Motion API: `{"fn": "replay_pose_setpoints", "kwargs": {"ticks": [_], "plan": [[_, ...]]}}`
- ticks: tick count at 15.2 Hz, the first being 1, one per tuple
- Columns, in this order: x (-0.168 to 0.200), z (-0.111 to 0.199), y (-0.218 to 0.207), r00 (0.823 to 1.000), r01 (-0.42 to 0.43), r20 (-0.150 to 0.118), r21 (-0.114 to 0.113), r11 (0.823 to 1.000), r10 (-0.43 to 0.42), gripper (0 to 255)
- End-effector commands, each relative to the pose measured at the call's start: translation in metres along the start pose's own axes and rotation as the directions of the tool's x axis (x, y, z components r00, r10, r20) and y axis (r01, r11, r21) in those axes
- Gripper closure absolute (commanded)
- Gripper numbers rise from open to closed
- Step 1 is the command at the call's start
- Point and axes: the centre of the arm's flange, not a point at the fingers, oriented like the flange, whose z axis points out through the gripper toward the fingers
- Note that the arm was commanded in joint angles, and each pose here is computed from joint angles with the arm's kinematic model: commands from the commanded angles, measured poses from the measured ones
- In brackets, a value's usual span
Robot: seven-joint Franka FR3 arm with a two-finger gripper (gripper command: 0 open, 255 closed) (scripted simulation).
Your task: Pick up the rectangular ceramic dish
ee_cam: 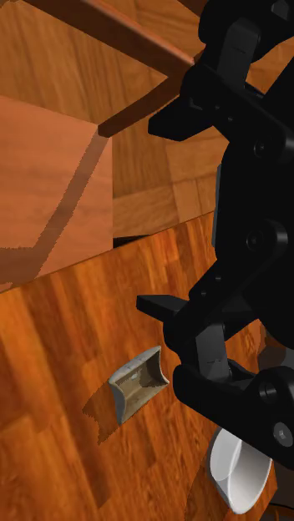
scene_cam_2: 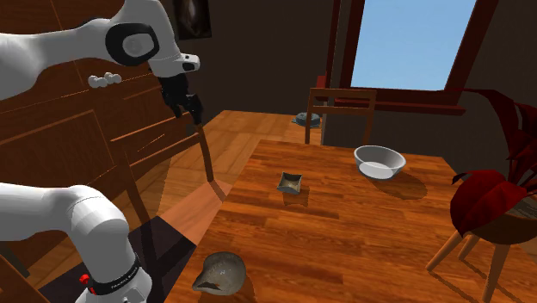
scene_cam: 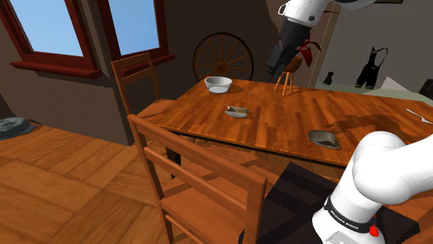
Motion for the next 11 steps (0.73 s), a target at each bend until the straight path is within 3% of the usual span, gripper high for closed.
{"fn": "replay_pose_setpoints", "kwargs": {"ticks": [1,11], "plan": [[0.000,0.000,0.000,1.000,0.000,0.000,0.000,1.000,0.000,0],[0.054,0.099,0.062,0.993,0.117,0.041,-0.068,0.991,-0.114,0]]}}
